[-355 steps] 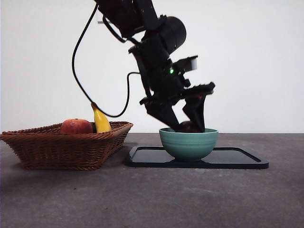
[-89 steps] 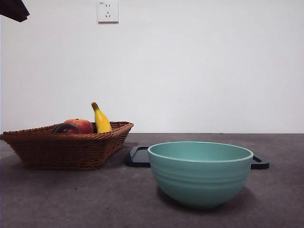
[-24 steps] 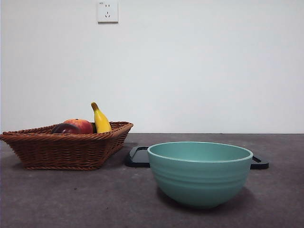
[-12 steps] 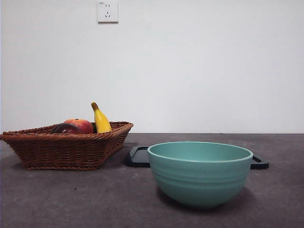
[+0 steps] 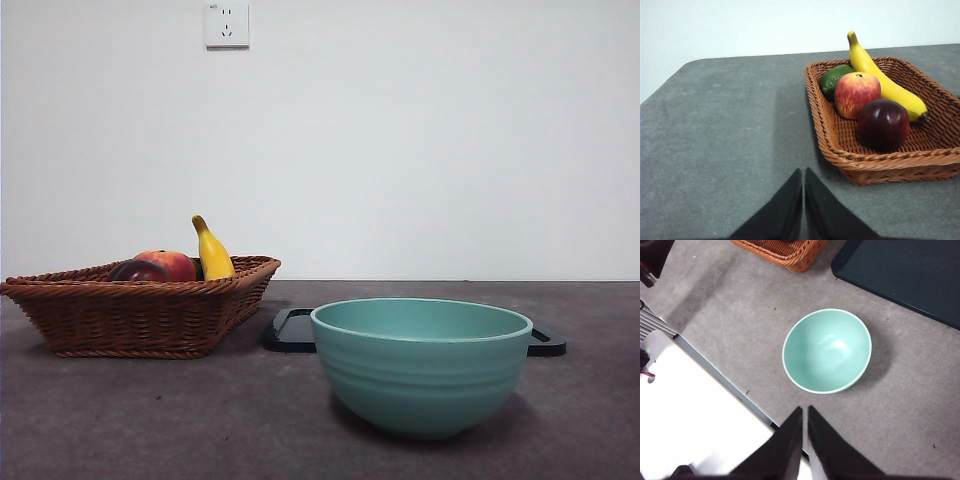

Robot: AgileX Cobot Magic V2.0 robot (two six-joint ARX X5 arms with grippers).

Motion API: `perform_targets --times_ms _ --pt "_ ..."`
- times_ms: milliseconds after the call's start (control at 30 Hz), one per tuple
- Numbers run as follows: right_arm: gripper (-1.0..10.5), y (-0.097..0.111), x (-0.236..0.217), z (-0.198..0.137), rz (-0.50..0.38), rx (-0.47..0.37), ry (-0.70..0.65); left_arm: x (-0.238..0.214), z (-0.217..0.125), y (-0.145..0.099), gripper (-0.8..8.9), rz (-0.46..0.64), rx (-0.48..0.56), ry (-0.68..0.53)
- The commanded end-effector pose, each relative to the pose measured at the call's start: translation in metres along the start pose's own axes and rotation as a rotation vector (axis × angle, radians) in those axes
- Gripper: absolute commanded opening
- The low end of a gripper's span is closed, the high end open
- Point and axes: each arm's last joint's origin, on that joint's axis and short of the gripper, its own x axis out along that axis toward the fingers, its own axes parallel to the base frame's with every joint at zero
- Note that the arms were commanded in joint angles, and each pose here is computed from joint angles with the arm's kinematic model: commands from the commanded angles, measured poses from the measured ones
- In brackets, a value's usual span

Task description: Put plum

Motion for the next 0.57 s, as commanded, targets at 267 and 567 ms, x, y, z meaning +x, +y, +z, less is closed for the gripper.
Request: perform_targets --times_ms 267,567 --pt "0.1 0.003 -0.003 0.004 0.008 -0.043 -0.026 0.002 -0.008 0.0 0.08 0.004 -0.005 0.027" --pt "0.1 -0.029 -0.013 0.014 -0.24 -0.111 -0.426 0.002 -0.008 0.0 0.08 0.004 -0.005 0.027"
